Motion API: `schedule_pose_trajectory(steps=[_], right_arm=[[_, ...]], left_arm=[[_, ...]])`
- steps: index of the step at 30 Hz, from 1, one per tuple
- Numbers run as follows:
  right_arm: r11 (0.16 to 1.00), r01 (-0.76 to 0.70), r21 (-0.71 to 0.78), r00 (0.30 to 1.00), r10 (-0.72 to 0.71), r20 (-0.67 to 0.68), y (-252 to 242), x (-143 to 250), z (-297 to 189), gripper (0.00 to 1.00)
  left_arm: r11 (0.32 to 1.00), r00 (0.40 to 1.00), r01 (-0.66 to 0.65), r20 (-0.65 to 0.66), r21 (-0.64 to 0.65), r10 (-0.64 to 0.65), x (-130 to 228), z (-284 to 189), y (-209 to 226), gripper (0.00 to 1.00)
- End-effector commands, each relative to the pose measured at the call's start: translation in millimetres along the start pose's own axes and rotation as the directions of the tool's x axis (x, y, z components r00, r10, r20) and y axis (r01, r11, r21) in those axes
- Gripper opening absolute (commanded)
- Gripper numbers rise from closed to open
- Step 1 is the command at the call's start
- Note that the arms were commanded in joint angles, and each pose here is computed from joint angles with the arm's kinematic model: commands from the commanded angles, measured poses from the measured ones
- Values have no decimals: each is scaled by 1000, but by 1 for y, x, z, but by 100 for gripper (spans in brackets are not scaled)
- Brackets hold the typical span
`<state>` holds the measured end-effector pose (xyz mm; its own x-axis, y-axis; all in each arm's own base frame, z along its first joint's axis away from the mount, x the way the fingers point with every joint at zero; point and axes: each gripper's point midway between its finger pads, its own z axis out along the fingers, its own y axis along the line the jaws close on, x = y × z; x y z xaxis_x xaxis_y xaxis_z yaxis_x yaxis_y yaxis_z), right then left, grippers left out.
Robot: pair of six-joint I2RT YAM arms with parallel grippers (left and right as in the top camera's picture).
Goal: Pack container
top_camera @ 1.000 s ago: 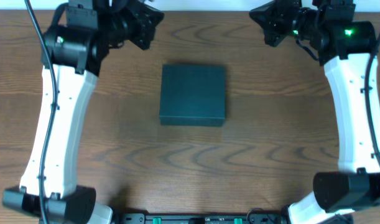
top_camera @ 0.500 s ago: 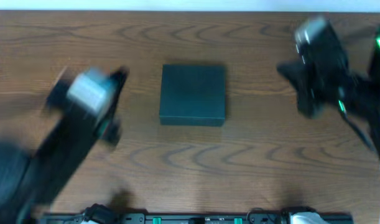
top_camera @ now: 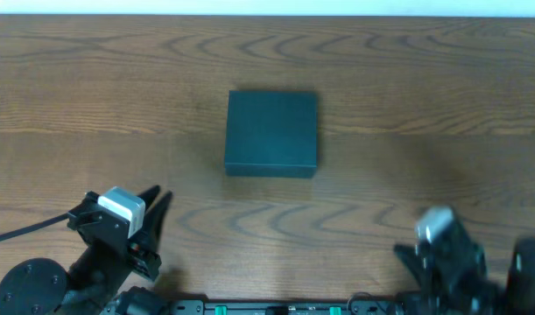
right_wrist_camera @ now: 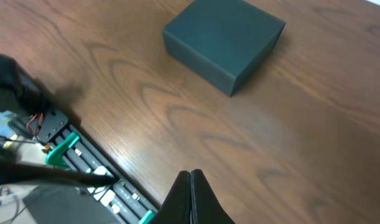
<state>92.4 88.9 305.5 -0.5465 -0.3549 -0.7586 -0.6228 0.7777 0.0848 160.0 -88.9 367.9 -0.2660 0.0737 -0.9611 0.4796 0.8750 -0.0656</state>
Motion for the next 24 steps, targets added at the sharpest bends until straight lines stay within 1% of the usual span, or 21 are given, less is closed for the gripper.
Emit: schedule_pose_trajectory(steps=[1,2,3,4,8,13,21,24], right_arm=[[1000,-25,10,998,24,59,10,16,-5,2],[999,-29,18,997,27,78,12,19,-7,21],[999,-33,25,995,30,99,14,21,-9,53],[999,-34,31,993,30,117,16,22,-12,99],[997,-51,51,989,43,138,16,24,-16,99],[997,-51,57,990,43,136,15,24,-16,99],[997,-51,57,990,43,136,15,24,-16,99],[997,-51,57,990,43,136,15,24,-16,99]], left_arm=[[1000,1000,12,-3,7,-12,0,-1,-1,46],[1000,1000,12,-4,7,-12,0,-1,-1,53],[1000,1000,12,-5,7,-12,0,-1,-1,78],[1000,1000,12,-4,7,-12,0,-1,-1,95],[1000,999,16,-36,5,-15,8,-1,-1,95],[999,985,32,-169,-3,-32,41,-4,0,95],[998,921,58,-385,-21,-61,94,-20,0,95],[998,896,55,-438,-35,-64,107,-26,1,95]])
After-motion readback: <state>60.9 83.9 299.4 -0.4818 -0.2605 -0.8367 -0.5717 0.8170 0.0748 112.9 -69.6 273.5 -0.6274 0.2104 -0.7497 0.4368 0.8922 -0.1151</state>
